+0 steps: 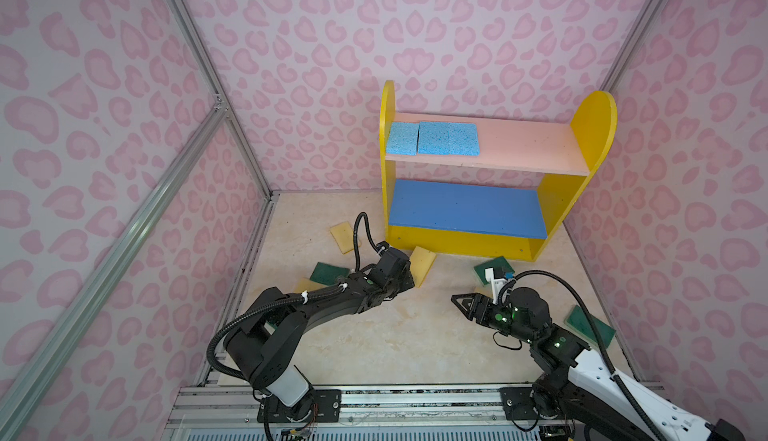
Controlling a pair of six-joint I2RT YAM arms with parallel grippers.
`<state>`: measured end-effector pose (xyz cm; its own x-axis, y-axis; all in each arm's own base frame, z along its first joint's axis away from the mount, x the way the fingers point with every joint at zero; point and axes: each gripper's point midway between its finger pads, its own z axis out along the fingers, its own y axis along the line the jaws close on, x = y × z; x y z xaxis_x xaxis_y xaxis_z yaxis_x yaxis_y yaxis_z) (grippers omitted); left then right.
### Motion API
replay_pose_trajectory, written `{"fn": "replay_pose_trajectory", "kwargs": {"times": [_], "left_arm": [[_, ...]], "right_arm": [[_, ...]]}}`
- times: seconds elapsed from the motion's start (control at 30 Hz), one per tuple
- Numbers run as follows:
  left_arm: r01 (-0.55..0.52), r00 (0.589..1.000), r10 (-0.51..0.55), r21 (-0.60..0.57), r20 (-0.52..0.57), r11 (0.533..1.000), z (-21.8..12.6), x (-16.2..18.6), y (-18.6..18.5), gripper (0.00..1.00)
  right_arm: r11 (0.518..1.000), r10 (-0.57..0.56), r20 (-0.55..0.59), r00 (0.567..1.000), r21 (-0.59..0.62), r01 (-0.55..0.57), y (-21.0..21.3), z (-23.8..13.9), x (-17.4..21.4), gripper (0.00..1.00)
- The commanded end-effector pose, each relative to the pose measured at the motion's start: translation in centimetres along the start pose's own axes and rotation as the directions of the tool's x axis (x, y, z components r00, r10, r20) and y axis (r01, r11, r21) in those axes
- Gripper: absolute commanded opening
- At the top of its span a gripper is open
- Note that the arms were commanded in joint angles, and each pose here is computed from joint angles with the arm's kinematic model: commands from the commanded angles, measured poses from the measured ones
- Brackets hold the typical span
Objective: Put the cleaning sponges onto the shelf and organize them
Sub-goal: 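Lift the yellow sponge with the left gripper while the right gripper approaches it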
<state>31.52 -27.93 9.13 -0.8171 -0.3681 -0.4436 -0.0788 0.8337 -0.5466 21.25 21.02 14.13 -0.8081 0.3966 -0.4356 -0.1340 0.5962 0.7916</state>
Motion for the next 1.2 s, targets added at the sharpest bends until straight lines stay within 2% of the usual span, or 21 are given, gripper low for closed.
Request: {"fn": "replay_pose_trajectory", "kwargs": {"times": [0.0, 0.07, 0.33, 0.9, 1.17], "left_arm": [[0.064, 0.997, -0.063, -0.013, 0.038, 0.998, -1.1, -0.7, 0.2, 0.04], [0.068, 0.996, -0.068, -0.005, 0.049, 0.998, -1.6, -1.0, 0.1, 0.04], [0.076, 0.995, -0.076, 0.009, 0.067, 0.997, -3.1, -1.3, 0.1, 0.04], [0.066, 0.993, -0.069, 0.036, 0.097, 0.997, -5.0, -2.3, -0.6, 0.04], [0.058, 0.991, -0.062, 0.040, 0.116, 0.998, -5.8, -2.8, -0.7, 0.04]], "right_arm": [[0.999, 0.007, 0.061, 0.998, -0.042, -0.005, 2.4, 1.6, -1.1, 0.64], [0.999, -0.002, 0.029, 1.000, -0.046, 0.003, 3.3, 2.8, -0.6, 0.64], [0.998, 0.004, 0.028, 1.000, -0.057, -0.002, 5.1, 5.8, -1.3, 0.64], [0.998, 0.021, -0.012, 1.000, -0.061, -0.022, 6.7, 10.7, -1.6, 0.50], [0.999, 0.027, -0.018, 0.999, -0.044, -0.028, 6.7, 11.9, -1.9, 0.30]]}}
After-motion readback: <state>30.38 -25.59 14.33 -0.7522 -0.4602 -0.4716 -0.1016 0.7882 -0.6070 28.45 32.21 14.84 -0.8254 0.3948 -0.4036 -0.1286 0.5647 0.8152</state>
